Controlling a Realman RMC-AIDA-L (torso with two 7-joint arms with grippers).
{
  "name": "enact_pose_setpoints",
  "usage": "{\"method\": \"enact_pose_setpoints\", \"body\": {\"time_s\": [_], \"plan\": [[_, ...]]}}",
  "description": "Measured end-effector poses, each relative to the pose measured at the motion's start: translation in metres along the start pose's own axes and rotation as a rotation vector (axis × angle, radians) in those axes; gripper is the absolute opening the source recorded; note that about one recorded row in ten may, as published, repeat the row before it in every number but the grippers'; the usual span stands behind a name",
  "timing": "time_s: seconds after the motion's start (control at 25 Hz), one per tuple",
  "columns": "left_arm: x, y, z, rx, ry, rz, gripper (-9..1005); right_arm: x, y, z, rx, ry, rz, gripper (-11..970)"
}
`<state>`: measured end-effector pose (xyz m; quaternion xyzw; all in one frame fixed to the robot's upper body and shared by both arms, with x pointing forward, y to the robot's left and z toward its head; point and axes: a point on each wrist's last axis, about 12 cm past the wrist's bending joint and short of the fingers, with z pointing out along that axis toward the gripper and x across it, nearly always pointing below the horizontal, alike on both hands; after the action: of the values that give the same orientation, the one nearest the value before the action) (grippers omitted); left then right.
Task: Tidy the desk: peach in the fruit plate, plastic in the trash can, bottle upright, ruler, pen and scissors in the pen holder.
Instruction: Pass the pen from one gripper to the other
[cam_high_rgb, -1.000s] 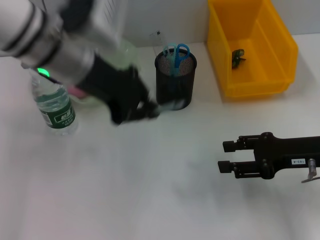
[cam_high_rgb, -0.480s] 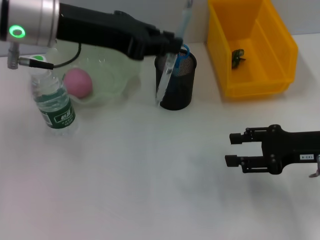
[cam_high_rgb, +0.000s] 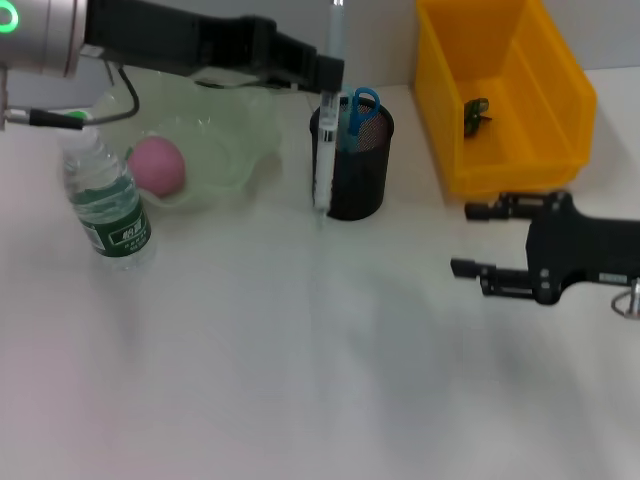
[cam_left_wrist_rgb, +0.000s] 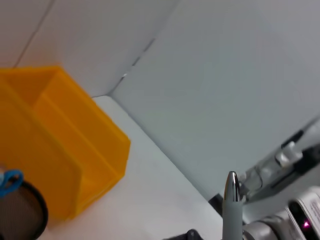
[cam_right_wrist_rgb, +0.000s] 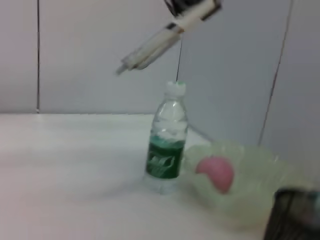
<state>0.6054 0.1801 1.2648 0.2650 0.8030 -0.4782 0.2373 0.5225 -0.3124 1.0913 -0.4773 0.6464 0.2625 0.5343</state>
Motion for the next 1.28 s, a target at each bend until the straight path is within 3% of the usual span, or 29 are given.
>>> {"method": "enact_pose_setpoints", "body": {"time_s": [0.04, 0.08, 0.16, 0.24, 0.28, 0.56, 0.96, 1.28], "plan": [[0.000, 0.000, 0.000, 0.000, 0.000, 0.000, 169, 0.000, 0.000, 0.001, 0.021, -0.023, -0.060, 663], [-0.003, 0.004, -0.005, 0.009, -0.028, -0.068, 170, 0.001, 0.000, 0.001, 0.060, -0.063, -0.163, 663], [-0.003, 0.013, -0.008, 0.034, -0.056, -0.149, 172, 0.001, 0.001, 0.002, 0.083, -0.082, -0.222, 663], [-0.003, 0.013, -0.008, 0.034, -0.056, -0.149, 174, 0.003, 0.003, 0.003, 0.125, -0.114, -0.319, 662], [-0.001, 0.024, -0.009, 0.063, -0.069, -0.257, 174, 0.003, 0.003, 0.003, 0.145, -0.126, -0.362, 662], [0.005, 0.034, -0.008, 0.081, -0.063, -0.397, 180, 0.007, 0.019, 0.015, 0.355, -0.258, -0.720, 662], [0.007, 0.039, 0.005, 0.125, -0.022, -0.474, 189, 0.001, 0.034, 0.036, 0.445, -0.327, -1.030, 661], [0.010, 0.041, 0.008, 0.126, -0.007, -0.494, 195, -0.005, 0.045, 0.051, 0.474, -0.382, -1.157, 663]]}}
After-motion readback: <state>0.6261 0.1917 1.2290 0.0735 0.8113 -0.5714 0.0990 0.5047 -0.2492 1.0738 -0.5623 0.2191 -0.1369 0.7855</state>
